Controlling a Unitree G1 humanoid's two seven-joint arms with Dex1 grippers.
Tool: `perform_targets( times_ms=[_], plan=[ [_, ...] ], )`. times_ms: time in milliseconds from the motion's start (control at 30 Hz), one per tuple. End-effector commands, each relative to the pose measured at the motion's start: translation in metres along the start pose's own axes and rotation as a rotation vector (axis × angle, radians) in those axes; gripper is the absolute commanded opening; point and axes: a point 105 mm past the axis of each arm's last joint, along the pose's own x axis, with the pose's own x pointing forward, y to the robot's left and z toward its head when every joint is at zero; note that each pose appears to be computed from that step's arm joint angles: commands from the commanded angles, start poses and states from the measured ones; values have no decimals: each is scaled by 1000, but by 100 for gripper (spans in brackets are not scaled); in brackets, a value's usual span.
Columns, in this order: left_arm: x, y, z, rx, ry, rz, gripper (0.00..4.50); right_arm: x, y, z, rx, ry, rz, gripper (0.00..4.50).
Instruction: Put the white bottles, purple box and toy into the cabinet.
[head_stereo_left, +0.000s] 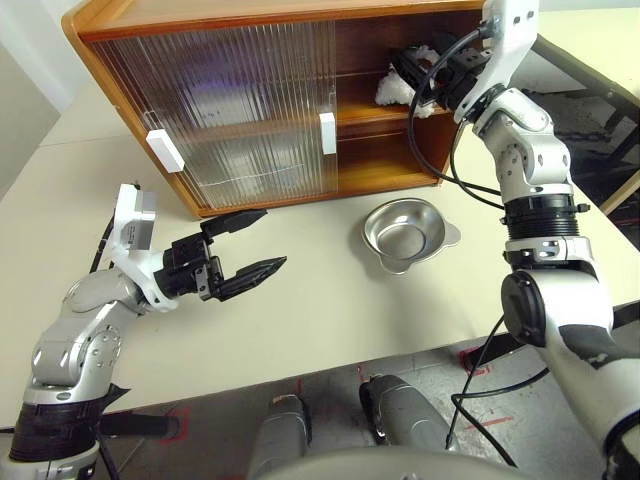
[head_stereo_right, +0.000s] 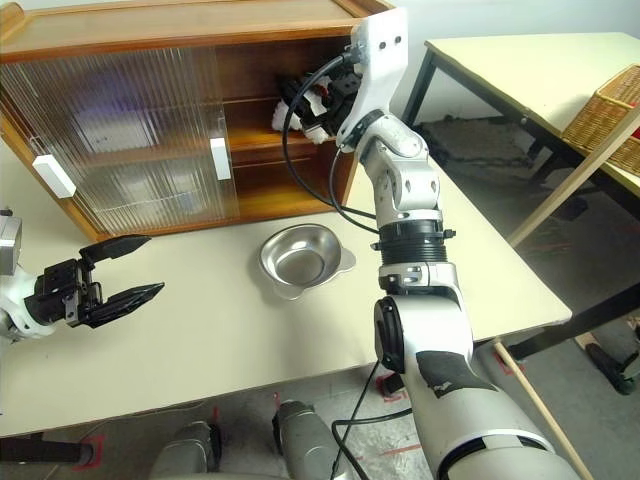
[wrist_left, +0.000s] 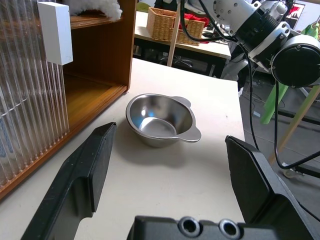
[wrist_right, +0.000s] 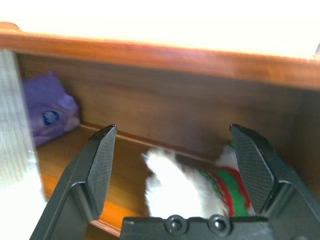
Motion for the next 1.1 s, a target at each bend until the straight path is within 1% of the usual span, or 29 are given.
perform_targets(
  times_ms=[33, 100, 200, 367, 400, 433, 533, 567, 667, 767, 833, 867, 967, 1100],
  plan=[
    [1, -4, 1, 13, 3, -10, 450, -7, 7, 16, -2, -54, 83, 448],
    [1, -3, 1, 13, 3, -9, 450, -14, 13, 19, 33, -58, 151, 448],
    [0, -2, 0, 13, 5, -9, 450, -30, 19, 16, 86, -16, 243, 448],
    [0, -2, 0, 13, 7, -13, 450, -55, 24, -8, 130, 148, 339, 448],
    [0, -2, 0, 13, 6, -14, 450, -56, 23, -11, 140, 158, 333, 408],
    [0, -2, 0, 14, 6, -16, 450, -56, 22, -13, 145, 167, 320, 381],
    [1, -1, 1, 17, 6, -19, 450, -57, 22, -20, 165, 187, 304, 273],
    [1, -1, 1, 19, 7, -19, 450, -59, 24, -22, 174, 200, 313, 227],
    [0, -1, 1, 21, 8, -19, 450, -71, 25, -30, 193, 256, 345, 110],
    [-1, -2, 1, 20, 11, -18, 450, -94, 19, -41, 215, 375, 359, 3],
    [-2, -1, 1, 19, 12, -19, 450, -103, 15, -43, 207, 412, 364, 3],
    [-2, -1, 1, 18, 13, -20, 450, -103, 11, -40, 178, 399, 353, 3],
    [0, -1, 0, 17, 13, -27, 450, -89, 3, -34, 150, 335, 276, 3],
    [2, -1, 1, 20, 9, -31, 450, -76, 3, -44, 125, 345, 230, 3]
  ],
)
